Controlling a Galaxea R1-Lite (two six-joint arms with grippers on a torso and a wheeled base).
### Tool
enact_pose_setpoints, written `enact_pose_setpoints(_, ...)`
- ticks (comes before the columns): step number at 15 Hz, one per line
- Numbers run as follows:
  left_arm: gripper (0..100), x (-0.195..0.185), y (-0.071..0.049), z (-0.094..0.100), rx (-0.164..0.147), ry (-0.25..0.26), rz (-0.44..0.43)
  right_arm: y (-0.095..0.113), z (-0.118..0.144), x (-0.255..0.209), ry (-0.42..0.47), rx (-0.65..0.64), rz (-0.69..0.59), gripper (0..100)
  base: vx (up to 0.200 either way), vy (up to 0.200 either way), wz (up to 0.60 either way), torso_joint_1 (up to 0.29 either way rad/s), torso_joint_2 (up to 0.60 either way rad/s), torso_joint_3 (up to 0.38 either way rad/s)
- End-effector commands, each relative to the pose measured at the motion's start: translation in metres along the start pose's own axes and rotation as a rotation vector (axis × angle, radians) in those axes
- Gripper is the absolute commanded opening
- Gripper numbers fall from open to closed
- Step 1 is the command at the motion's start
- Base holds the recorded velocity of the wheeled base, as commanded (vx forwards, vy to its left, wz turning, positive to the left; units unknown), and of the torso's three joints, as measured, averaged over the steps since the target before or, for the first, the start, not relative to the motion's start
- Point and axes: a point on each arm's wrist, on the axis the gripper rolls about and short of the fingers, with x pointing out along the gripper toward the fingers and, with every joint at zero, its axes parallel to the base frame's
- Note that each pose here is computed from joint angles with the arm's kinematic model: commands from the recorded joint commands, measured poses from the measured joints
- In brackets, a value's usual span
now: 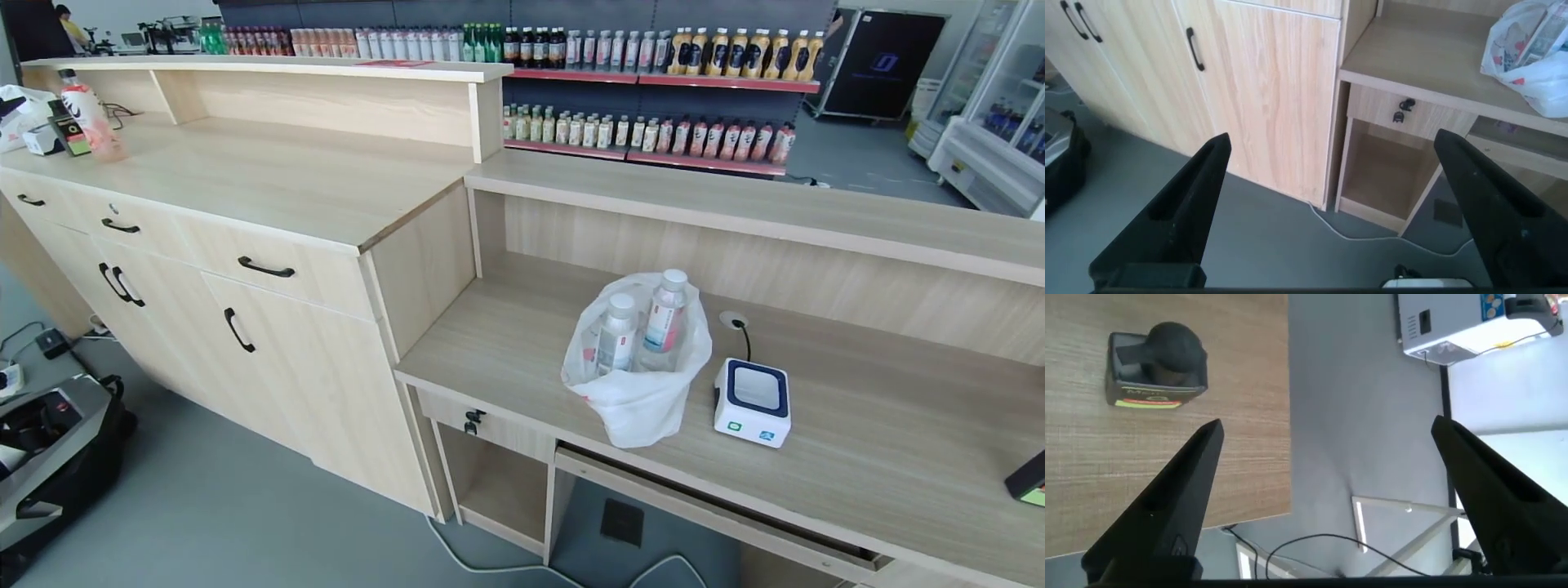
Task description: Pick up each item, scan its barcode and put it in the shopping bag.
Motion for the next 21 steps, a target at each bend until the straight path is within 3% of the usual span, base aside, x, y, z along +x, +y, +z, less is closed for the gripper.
enact_pose_setpoints(1, 100, 0.0, 0.0, 0.0, 0.001, -0.001, 0.0, 0.01, -0.016, 0.016, 0.052, -0.022, 0.045, 100, 0.0, 0.0, 0.0, 0.0, 0.0, 0.0)
enact_pose_setpoints(21, 100, 0.0, 0.0, 0.0, 0.001, -0.001, 0.0, 0.032, -0.038, 0.077, 0.018, 0.035, 0.213, 100, 0.0, 0.0, 0.0, 0.0, 0.0, 0.0)
